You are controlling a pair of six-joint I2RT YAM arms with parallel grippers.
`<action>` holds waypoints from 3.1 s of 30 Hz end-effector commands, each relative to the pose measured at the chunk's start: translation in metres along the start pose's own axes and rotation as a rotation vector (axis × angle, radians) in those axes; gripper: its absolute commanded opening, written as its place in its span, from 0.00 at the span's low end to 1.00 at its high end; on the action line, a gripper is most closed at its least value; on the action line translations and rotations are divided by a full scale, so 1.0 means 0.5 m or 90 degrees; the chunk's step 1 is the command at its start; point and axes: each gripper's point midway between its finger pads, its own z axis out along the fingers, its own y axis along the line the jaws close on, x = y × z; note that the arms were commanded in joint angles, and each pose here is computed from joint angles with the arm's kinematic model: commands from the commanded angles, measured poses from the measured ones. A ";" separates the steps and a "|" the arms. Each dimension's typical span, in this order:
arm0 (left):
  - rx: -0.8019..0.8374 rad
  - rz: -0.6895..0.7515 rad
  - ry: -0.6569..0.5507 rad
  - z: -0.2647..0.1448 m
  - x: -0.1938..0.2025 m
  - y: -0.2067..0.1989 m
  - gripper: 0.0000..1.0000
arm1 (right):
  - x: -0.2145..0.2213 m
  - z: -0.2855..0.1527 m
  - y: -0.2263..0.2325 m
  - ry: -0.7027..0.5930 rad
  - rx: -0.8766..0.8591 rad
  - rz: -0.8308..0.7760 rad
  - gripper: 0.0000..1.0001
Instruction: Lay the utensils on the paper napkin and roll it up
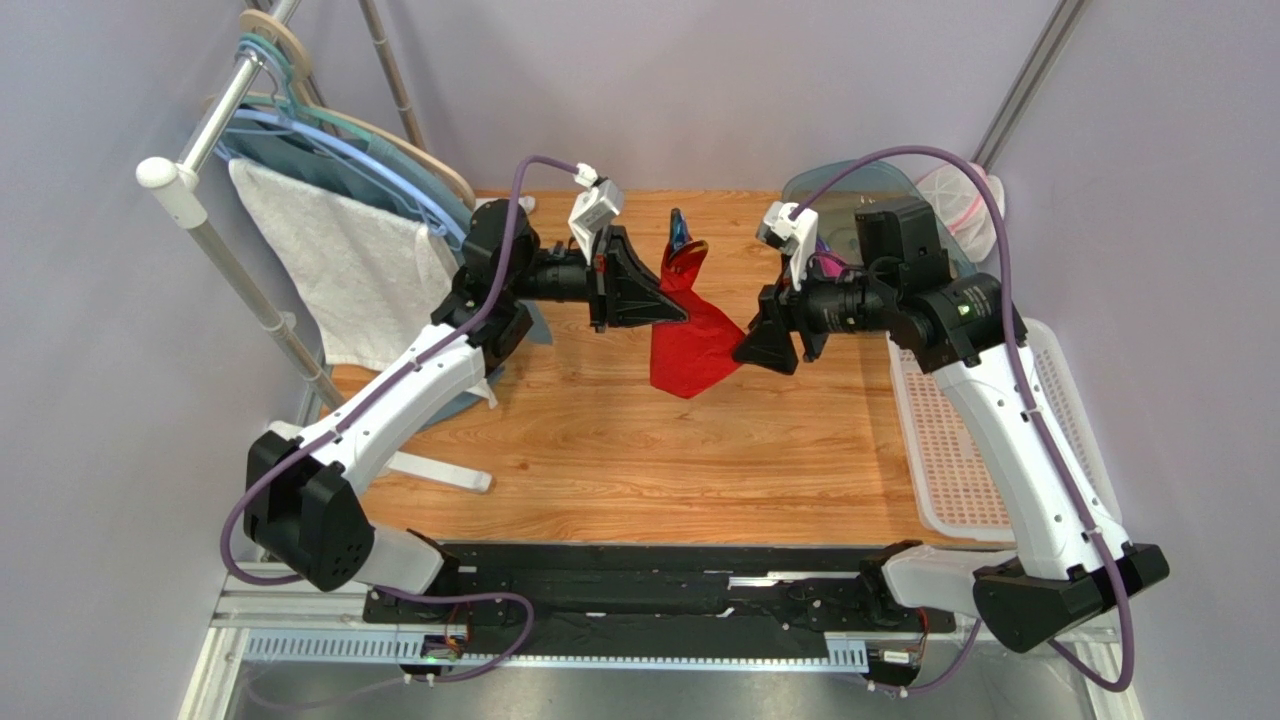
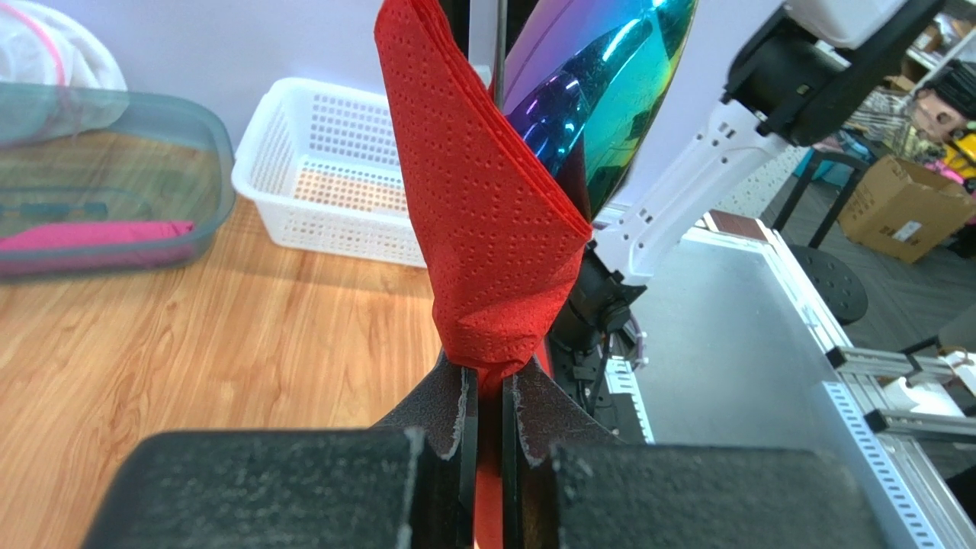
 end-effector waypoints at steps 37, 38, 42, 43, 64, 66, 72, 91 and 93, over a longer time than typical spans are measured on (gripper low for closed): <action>0.086 0.085 -0.064 0.044 -0.086 -0.079 0.00 | -0.107 0.123 0.015 -0.104 -0.154 -0.005 0.00; 0.079 0.082 -0.069 0.046 -0.089 -0.073 0.00 | -0.108 0.125 0.017 -0.105 -0.156 -0.006 0.00; 0.048 0.073 -0.085 0.050 -0.092 -0.049 0.00 | -0.105 0.128 0.033 -0.103 -0.172 -0.009 0.00; 0.033 0.068 -0.092 0.050 -0.095 -0.038 0.00 | -0.101 0.128 0.032 -0.101 -0.170 -0.005 0.00; -0.242 0.022 -0.149 -0.018 -0.122 0.141 0.00 | -0.077 -0.053 -0.180 -0.127 0.193 0.204 0.93; -0.250 0.017 -0.150 -0.019 -0.125 0.145 0.00 | -0.097 -0.055 -0.151 -0.164 0.169 0.195 1.00; -0.207 -0.002 -0.153 -0.007 -0.131 0.125 0.00 | -0.129 -0.020 -0.101 -0.204 0.108 0.170 1.00; -0.068 0.023 -0.157 0.008 -0.176 0.029 0.00 | -0.177 0.069 0.004 -0.227 -0.119 0.083 0.79; -0.066 0.024 -0.160 0.009 -0.181 0.027 0.00 | -0.182 0.068 0.018 -0.233 -0.141 0.080 0.75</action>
